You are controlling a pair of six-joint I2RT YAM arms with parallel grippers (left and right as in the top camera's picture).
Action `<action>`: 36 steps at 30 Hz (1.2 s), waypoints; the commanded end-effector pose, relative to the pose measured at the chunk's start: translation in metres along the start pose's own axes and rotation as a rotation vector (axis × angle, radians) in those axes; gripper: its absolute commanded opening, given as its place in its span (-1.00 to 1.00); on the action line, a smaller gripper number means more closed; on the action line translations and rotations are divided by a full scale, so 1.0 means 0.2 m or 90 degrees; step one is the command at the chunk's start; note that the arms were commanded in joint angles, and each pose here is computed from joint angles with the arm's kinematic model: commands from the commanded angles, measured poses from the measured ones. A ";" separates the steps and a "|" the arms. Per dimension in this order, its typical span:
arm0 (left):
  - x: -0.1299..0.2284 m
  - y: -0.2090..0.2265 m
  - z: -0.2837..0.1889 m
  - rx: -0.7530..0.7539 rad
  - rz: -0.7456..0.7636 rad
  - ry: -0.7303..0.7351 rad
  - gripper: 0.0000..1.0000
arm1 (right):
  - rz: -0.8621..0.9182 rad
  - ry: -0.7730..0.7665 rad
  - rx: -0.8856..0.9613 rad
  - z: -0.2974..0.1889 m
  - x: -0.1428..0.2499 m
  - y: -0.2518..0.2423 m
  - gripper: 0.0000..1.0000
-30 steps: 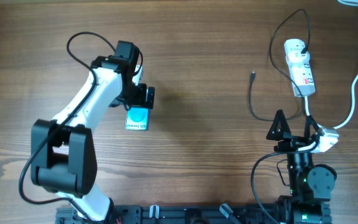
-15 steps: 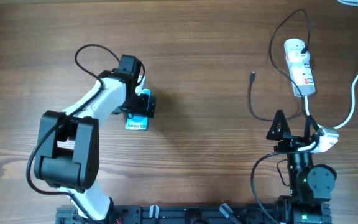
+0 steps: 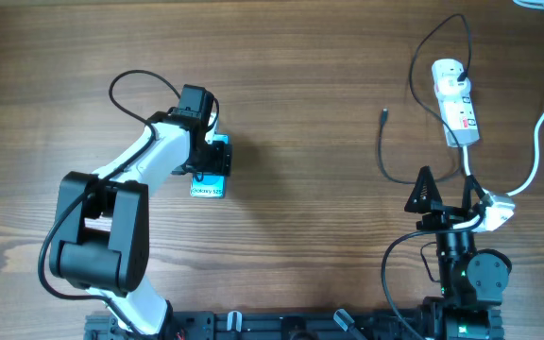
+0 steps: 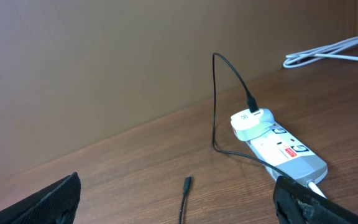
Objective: Plug charger to phone and switch on socket
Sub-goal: 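Reach the left gripper down and grasp the teal-screen phone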
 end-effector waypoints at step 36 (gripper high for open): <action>0.03 0.01 0.10 -0.030 -0.139 0.003 1.00 | -0.012 -0.010 0.005 0.00 -0.01 0.00 0.99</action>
Point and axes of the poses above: each gripper's point midway between its finger pads, its own z axis out along the fingers, its own y axis along the line the jaws close on, x = y × z, the point moved 10 cm from there along -z, back along the fingers, and after that the axes turned 4 degrees about -z, right-handed, at the moved point
